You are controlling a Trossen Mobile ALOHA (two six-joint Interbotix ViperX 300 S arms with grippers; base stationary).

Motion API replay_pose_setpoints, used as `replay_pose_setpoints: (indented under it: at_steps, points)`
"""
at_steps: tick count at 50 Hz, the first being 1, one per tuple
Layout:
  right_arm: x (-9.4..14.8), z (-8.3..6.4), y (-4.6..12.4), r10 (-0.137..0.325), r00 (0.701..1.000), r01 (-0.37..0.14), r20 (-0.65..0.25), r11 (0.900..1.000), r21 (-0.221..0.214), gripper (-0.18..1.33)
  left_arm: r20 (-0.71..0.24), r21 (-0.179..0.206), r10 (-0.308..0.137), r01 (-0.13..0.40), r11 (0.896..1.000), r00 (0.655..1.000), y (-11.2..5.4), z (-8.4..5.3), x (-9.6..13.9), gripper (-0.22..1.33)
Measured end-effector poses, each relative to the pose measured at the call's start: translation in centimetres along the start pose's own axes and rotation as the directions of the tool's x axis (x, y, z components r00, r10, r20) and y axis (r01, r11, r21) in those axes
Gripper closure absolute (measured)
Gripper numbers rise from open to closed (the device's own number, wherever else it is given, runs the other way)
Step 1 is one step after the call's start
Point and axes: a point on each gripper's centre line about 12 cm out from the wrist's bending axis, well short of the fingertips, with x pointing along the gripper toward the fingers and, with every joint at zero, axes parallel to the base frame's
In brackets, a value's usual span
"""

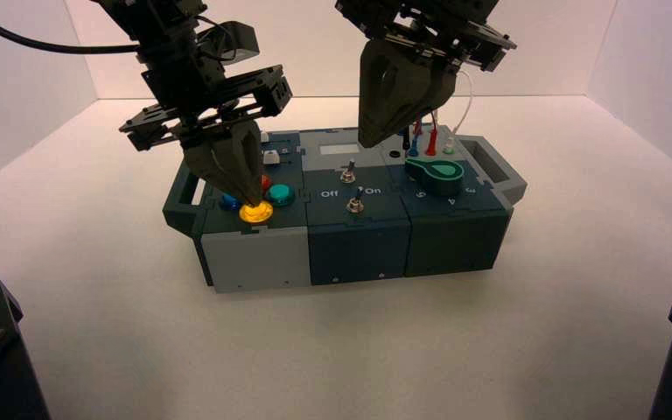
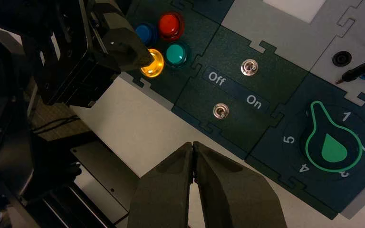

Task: Push the yellow button with the left gripper.

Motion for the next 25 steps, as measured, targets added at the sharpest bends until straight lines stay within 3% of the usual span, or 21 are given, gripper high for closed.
replay_pose_setpoints:
  at_steps: [14,25]
  points:
    - [-0.3,0.5,0.2,0.004,1.0,-0.004,0.014,1.0,-0.003,1.28,-0.024,0.009,-0.002,0.003,1.0,1.0,-0.1,-0.1,-0.3,1.28]
    - [-0.6,0.8,0.4,0.002,1.0,-0.001,0.004,0.9995,-0.032,1.28,-0.059,0.067,-0.02,0.024,0.997,0.998,-1.4,0.4,-2.2,1.28]
